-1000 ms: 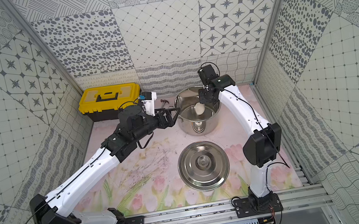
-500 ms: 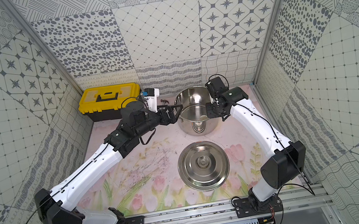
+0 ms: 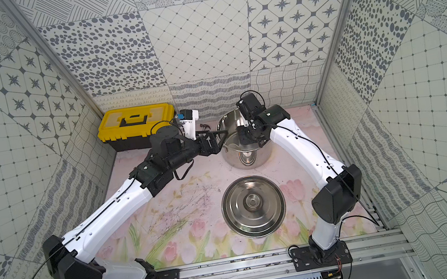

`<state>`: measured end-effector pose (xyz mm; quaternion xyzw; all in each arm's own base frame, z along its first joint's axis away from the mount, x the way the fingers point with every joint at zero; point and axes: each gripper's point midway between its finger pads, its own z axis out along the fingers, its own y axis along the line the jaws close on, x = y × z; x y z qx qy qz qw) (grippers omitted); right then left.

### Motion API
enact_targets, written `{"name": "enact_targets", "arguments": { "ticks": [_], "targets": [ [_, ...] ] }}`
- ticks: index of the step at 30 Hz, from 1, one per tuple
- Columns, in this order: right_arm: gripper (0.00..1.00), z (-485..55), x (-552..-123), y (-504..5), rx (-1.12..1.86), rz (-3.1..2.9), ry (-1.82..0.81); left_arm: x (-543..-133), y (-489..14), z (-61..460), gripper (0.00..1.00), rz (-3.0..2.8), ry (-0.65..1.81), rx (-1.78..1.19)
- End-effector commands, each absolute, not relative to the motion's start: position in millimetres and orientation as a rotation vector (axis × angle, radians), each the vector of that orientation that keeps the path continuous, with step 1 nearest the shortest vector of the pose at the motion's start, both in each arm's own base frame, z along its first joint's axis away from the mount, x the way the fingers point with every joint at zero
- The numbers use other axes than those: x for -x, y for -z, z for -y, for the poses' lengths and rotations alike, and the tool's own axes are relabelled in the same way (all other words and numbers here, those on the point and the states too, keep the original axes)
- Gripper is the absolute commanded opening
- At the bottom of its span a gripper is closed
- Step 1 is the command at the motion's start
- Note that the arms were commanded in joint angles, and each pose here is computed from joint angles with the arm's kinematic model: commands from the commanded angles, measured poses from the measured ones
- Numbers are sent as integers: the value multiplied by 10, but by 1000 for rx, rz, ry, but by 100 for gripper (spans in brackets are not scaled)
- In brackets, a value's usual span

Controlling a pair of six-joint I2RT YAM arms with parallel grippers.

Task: Stir the soup with a spoon
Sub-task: Stir the soup in the pan with a stick.

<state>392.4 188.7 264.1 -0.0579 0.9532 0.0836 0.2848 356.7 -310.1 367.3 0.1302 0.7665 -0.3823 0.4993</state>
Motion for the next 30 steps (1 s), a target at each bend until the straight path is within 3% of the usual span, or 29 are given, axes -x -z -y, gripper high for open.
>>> {"name": "enact_targets", "arguments": {
  "ticks": [1,14,23,30],
  "targets": [
    [0,-1910,-4171,-2812,124,-2468,-201,-3546,-3773,3085,100,-1817,936,-320],
    [0,-1389,-4468,-2771,34,-2478,-75,-3610,-3682,2986,100,-1833,871,-273],
    [0,-1323,-4046,-2749,96,-2545,-92,-3757,-3780,3049,100,-1804,864,-269],
    [0,-1590,-3815,-2801,115,-2536,-199,-3756,-3602,3136,100,-1827,946,-241]
  ]
}}
